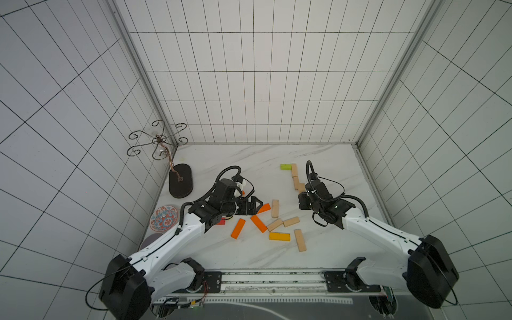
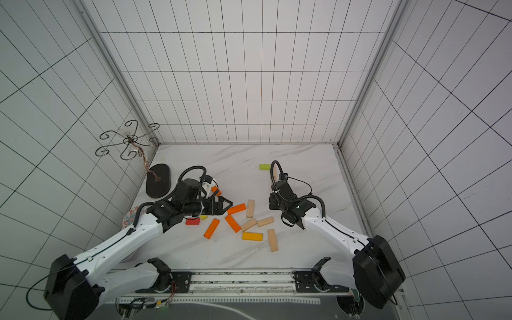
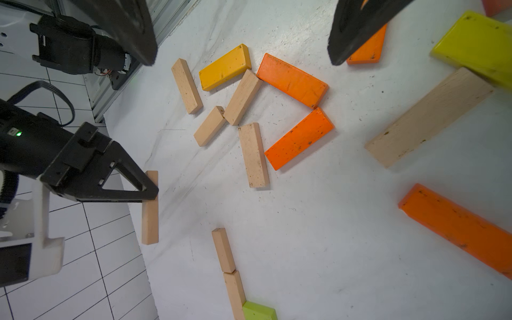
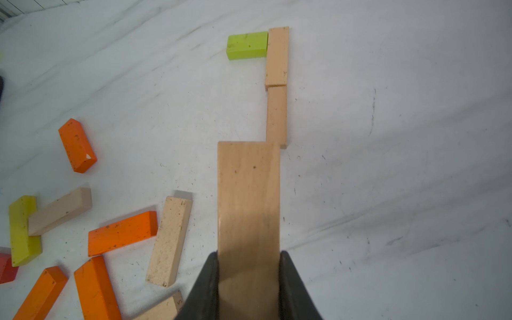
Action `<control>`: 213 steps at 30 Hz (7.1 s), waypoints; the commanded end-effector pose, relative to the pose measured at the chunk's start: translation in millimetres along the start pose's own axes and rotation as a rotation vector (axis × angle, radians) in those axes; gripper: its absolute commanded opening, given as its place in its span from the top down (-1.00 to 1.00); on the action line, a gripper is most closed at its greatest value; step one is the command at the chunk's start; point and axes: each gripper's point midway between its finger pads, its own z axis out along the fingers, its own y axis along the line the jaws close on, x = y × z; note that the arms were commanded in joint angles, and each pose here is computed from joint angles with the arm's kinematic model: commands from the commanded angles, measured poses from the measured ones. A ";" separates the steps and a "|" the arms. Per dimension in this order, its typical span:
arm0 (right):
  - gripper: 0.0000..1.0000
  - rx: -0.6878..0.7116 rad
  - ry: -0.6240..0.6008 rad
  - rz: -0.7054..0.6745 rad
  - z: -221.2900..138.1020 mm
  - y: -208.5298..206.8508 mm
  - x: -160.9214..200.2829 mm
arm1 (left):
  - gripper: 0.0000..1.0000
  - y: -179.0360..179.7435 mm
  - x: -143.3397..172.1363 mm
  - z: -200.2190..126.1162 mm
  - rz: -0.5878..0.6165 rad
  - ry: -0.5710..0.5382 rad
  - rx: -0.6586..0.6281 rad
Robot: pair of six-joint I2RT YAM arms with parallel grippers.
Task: Assemble a giraffe with building blocks
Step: Assemble the building block at the center of the board, then pick up the building block from the center of the board.
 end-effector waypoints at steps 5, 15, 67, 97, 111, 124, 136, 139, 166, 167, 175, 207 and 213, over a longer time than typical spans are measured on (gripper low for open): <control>0.93 0.029 0.092 0.035 29.5 -15.3 46.6 | -0.92 -16.4 -1.6 20.8 0.011 0.010 0.063; 0.85 0.064 0.145 -0.009 55.9 -28.0 57.9 | -0.93 -10.5 1.5 32.4 0.019 0.030 0.056; 0.37 0.068 0.238 0.054 72.3 -36.3 82.9 | -0.93 17.5 -1.9 31.8 -0.006 0.036 0.040; 0.58 0.117 0.218 0.048 93.1 -43.5 66.0 | -0.92 22.2 -3.4 31.2 -0.012 0.031 0.042; 0.55 0.109 0.221 0.050 97.6 -41.9 63.8 | -0.93 24.5 -1.8 31.5 -0.018 0.032 0.041; 0.36 0.110 0.211 0.048 96.1 -42.3 60.5 | -0.92 25.1 -2.6 30.1 -0.019 0.030 0.039; 0.14 0.114 0.205 0.049 97.1 -42.2 56.5 | -0.92 26.0 -2.9 27.5 -0.016 0.026 0.032; 0.07 0.112 0.201 0.049 97.5 -41.1 54.6 | -0.92 26.5 -2.6 26.4 -0.015 0.026 0.029; -0.46 0.018 -0.075 0.080 -20.8 -19.0 -56.6 | -0.93 11.0 -9.5 -28.6 0.003 -0.054 -0.043; -0.46 0.020 -0.081 0.083 -27.5 -20.0 -59.0 | -0.93 10.3 -8.5 -30.4 0.003 -0.057 -0.051; -0.45 0.027 -0.002 0.144 -48.8 -23.2 -48.4 | -0.92 -5.4 2.5 -37.7 0.019 -0.077 -0.084; -0.26 -0.006 0.505 0.056 -61.7 -0.3 150.4 | -0.92 -12.9 63.6 -34.5 -0.046 -0.018 -0.126; -0.20 0.041 0.556 -0.022 -60.3 -5.5 170.3 | -0.92 -16.8 76.3 -23.6 -0.045 -0.003 -0.130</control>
